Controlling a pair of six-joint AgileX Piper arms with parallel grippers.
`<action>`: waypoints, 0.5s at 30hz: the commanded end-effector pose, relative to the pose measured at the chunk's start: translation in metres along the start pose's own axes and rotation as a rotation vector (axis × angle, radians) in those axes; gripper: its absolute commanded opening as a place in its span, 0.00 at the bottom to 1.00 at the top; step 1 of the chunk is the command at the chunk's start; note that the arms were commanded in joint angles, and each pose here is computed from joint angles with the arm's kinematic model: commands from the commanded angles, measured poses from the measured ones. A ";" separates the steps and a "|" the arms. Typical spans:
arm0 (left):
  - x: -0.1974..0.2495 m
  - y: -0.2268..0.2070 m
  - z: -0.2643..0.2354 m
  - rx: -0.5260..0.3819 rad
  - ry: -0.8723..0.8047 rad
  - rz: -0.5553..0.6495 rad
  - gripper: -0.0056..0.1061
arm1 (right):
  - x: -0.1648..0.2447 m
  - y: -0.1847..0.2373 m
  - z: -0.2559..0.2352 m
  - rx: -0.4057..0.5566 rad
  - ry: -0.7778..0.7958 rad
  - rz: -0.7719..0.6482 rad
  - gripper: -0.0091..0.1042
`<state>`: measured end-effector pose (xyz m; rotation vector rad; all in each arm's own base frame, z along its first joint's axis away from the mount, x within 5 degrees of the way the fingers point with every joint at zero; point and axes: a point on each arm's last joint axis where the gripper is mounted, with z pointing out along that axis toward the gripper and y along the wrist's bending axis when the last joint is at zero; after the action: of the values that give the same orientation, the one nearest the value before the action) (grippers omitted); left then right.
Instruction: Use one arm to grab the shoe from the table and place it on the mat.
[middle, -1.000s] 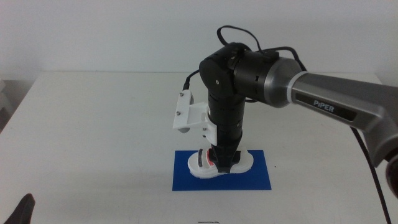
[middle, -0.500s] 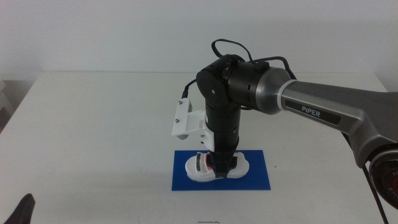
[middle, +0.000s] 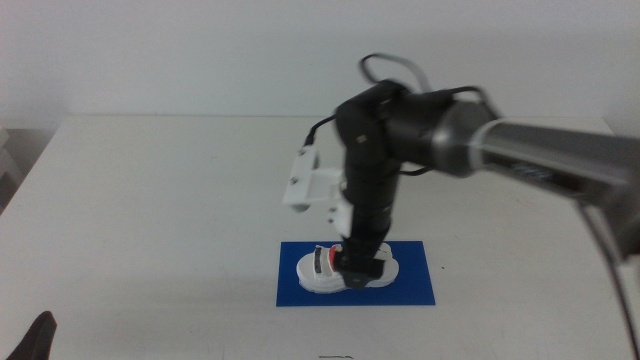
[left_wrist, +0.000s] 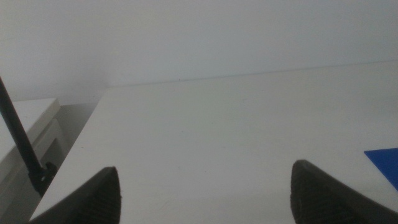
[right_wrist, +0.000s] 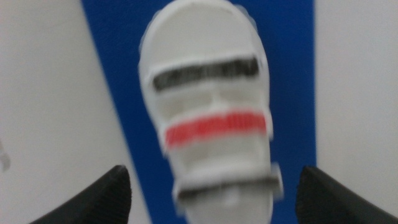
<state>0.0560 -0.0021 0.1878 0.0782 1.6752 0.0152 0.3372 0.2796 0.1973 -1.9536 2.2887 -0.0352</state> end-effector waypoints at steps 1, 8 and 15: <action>-0.010 0.000 -0.002 -0.001 -0.105 -0.023 0.89 | 0.018 -0.003 -0.058 0.097 -0.147 0.062 0.79; -0.010 0.000 -0.002 -0.001 -0.105 -0.023 0.89 | 0.117 0.027 -0.113 0.293 -0.476 0.529 0.78; -0.010 0.000 -0.002 -0.001 -0.105 -0.023 0.89 | 0.214 0.083 -0.152 0.555 -0.843 0.923 0.78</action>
<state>0.0560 -0.0021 0.1878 0.0782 1.6752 0.0152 0.2200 0.0862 0.3013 -0.5422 2.1787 0.1609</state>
